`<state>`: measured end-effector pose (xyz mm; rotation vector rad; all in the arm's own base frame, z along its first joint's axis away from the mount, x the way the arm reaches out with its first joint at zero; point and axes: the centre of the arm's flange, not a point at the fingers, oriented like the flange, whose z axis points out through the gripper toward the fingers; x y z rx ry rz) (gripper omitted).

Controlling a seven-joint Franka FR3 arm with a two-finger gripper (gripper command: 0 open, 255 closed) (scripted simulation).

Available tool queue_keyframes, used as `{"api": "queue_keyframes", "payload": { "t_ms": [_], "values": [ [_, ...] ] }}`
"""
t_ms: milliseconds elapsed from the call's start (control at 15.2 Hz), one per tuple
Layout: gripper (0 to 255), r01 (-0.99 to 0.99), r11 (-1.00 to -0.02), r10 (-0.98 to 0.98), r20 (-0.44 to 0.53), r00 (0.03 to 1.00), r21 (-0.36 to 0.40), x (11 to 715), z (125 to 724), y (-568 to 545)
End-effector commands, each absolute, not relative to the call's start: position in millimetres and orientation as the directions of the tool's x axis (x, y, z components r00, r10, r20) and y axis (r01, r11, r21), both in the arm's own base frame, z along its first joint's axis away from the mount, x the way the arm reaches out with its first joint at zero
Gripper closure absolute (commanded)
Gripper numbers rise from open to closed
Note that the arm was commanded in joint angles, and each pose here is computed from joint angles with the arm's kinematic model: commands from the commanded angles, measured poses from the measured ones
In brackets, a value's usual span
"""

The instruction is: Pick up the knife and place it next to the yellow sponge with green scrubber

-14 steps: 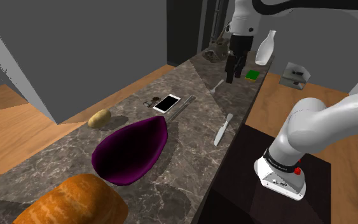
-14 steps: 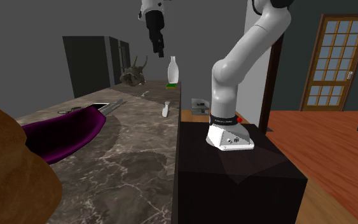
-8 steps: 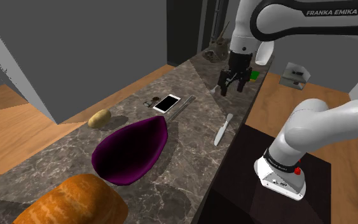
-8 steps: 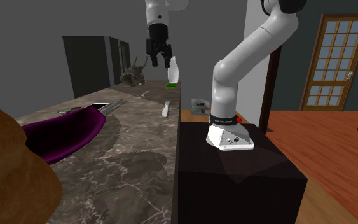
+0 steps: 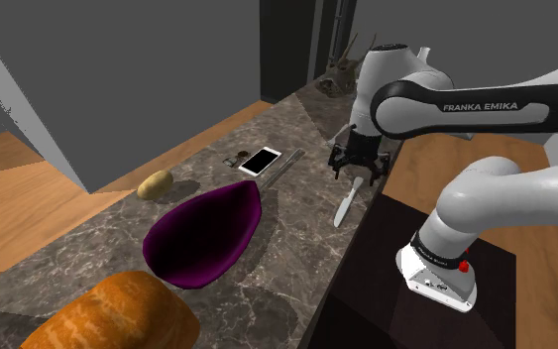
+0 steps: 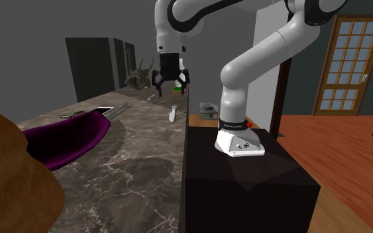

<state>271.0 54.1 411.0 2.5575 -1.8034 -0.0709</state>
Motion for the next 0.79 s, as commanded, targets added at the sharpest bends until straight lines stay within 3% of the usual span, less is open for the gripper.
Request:
{"api": "queue_keyframes", "payload": {
  "t_ms": [0, 726],
  "values": [
    [0, -0.991, -0.123, -0.992, 0.006, 0.123, 0.046, 272, 388, 65],
    [0, -0.991, -0.123, -0.992, 0.006, 0.123, 0.046, 270, 348, 65]
  ]
}}
